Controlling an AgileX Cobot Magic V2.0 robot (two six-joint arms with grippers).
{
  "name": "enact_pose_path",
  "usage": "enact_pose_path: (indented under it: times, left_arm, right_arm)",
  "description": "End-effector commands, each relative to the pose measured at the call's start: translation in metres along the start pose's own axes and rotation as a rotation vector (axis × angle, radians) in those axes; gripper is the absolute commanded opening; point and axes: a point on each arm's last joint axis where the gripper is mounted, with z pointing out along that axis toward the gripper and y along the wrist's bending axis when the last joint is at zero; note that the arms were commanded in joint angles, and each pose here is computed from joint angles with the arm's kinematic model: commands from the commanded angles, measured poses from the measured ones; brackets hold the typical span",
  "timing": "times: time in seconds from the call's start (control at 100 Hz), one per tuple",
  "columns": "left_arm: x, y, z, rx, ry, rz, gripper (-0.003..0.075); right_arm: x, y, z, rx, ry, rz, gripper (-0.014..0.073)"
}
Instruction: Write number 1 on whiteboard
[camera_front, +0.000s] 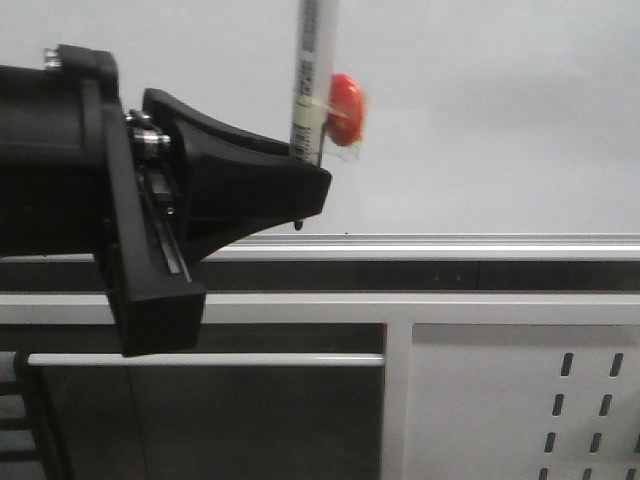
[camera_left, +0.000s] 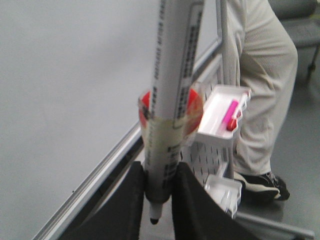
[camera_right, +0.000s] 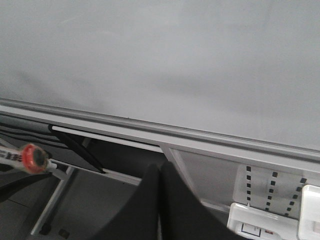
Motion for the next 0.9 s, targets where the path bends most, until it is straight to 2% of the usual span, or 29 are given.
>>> enact_pose_path:
  times: [0.0,0.06,0.12,0.27,0.37,0.44,0.53,0.59,0.64,0.72,0.89]
  left_arm:
    - [-0.03,0.012,0.002,-0.015,0.043,0.018,-0.0018]
    - [-0.041,0.016,0.002,-0.021,0.107,0.009,-0.0018]
    - [-0.049,0.018,-0.001,-0.022,0.16,0.056,-0.0018]
    - [-0.068,0.008,-0.004,0.008,0.185,0.141,-0.0018]
    - [-0.074,-0.001,-0.004,0.015,0.207,0.173,-0.0018]
    - [-0.074,-0.007,-0.003,0.021,0.221,0.201,-0.0018]
    - [-0.075,-0.016,-0.002,0.034,0.238,0.274,-0.0018]
    - [-0.074,-0.014,-0.001,-0.02,0.275,0.298,-0.0018]
    - [-0.072,-0.013,-0.002,-0.072,0.313,0.309,-0.0018]
    - [-0.07,-0.01,-0.003,-0.134,0.354,0.324,-0.0018]
    - [-0.069,-0.009,-0.001,-0.143,0.367,0.358,-0.0018]
  right_arm:
    - [-0.013,0.003,-0.002,-0.013,-0.083,-0.052,-0.0062]
    - [-0.013,0.004,-0.002,-0.02,-0.091,-0.057,-0.0062]
    - [-0.014,0.004,-0.003,-0.023,-0.101,-0.05,-0.0062]
    - [-0.016,0.009,-0.001,-0.087,-0.109,0.025,-0.0062]
    - [-0.013,0.01,0.004,-0.101,-0.058,-0.024,-0.0037]
    - [-0.013,0.01,0.009,-0.121,-0.028,-0.004,0.0039]
    - [-0.013,0.013,0.013,-0.165,-0.013,0.025,0.0214]
    - [-0.013,0.014,0.017,-0.189,0.008,0.045,0.0337]
    - [-0.012,0.016,0.021,-0.211,0.034,0.068,0.0389]
    - [-0.012,0.016,0.028,-0.24,0.072,0.105,0.0375]
    - [-0.016,0.025,0.037,-0.368,0.088,0.159,0.0295]
